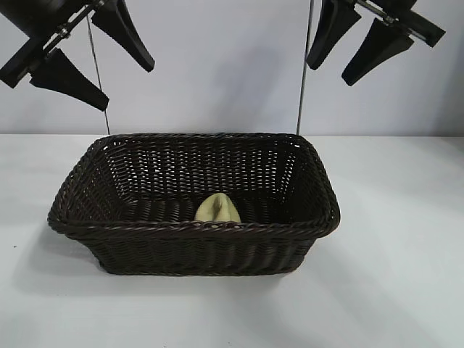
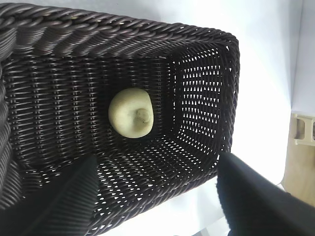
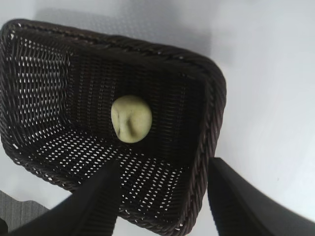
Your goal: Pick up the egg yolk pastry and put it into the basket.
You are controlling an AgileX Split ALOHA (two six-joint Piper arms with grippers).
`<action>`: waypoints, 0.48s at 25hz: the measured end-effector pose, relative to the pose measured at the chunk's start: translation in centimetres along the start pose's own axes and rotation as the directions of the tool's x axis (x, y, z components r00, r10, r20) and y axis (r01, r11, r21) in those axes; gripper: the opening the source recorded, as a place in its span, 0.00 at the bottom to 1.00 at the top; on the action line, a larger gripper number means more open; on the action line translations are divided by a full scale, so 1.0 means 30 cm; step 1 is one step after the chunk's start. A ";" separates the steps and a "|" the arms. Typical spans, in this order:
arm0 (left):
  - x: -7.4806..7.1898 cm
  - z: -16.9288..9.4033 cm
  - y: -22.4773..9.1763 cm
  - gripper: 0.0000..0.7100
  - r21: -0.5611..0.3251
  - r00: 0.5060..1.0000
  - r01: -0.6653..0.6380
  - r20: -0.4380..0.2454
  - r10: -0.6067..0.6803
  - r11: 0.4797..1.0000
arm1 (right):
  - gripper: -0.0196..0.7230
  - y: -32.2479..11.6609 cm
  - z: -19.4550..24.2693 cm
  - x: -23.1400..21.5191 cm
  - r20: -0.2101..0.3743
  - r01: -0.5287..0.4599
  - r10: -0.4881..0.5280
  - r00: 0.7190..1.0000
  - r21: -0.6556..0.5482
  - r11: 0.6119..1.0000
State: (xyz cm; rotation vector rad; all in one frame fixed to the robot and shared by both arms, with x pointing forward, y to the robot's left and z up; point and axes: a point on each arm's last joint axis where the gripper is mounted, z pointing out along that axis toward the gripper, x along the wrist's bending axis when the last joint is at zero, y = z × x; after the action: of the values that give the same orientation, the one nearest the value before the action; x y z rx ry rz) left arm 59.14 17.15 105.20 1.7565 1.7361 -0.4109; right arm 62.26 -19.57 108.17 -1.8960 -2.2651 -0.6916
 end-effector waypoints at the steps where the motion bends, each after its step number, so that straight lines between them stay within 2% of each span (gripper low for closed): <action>1: 0.000 0.000 0.000 0.70 0.000 1.000 0.000 0.000 0.000 1.000 | 0.55 -0.003 0.004 0.001 0.000 0.000 0.000 1.000 0.006 1.000; 12: 0.000 0.000 0.003 0.70 -0.009 1.000 0.000 -0.001 0.000 1.000 | 0.55 -0.006 0.009 0.001 0.006 0.003 -0.003 1.000 0.012 1.000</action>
State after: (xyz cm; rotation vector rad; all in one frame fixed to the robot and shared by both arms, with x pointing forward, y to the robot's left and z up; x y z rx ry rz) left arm 59.21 17.16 105.21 1.7508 1.7360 -0.4020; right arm 62.14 -19.46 107.87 -1.8923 -2.2709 -0.6728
